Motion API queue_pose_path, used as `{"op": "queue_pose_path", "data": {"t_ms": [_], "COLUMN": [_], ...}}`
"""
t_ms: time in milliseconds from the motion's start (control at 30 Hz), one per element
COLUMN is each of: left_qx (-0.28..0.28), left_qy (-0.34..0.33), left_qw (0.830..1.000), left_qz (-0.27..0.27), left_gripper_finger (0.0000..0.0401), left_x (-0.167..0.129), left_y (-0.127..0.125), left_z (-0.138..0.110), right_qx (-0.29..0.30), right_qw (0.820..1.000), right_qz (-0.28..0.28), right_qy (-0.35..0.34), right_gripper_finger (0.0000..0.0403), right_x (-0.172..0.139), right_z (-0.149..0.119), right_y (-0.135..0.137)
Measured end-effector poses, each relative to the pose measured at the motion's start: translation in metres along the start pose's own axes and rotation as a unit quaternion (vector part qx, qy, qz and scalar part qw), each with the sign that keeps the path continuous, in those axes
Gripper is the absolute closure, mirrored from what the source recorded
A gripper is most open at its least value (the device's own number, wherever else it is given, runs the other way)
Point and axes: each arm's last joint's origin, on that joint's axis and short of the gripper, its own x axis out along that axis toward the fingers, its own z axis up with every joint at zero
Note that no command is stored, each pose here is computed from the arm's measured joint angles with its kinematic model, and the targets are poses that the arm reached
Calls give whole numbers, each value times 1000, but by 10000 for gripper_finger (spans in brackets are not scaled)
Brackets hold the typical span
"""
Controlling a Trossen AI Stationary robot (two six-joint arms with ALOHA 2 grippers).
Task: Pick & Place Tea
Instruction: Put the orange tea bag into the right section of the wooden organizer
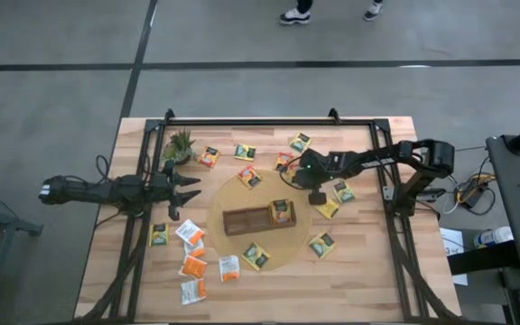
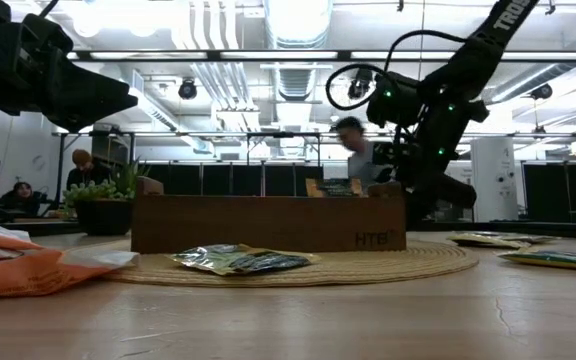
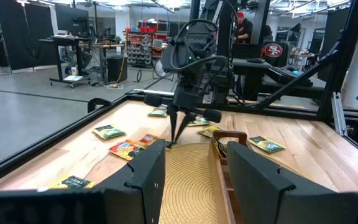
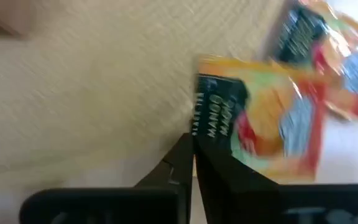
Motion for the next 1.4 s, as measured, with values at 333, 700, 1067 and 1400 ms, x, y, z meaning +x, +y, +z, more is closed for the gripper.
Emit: {"op": "queue_pose_path", "data": {"t_ms": [333, 700, 1067, 1400], "left_qx": [0, 0, 0, 0], "left_qy": [0, 0, 0, 0], "left_qw": [1000, 1000, 1000, 1000], "left_qz": [0, 0, 0, 0], "left_gripper_finger": [236, 236, 236, 236], "left_x": [0, 0, 0, 0], "left_y": [0, 0, 0, 0], "left_z": [0, 0, 0, 0], "right_qx": [24, 17, 60, 111], "right_qw": [996, 997, 998, 991], "right_qz": [-84, -62, -19, 48], "right_qy": [-18, -31, 3, 50], "right_gripper_finger": [395, 371, 223, 227], "right_x": [-48, -52, -17, 24], "right_z": [13, 13, 5, -21], "right_y": [-12, -10, -18, -40]}}
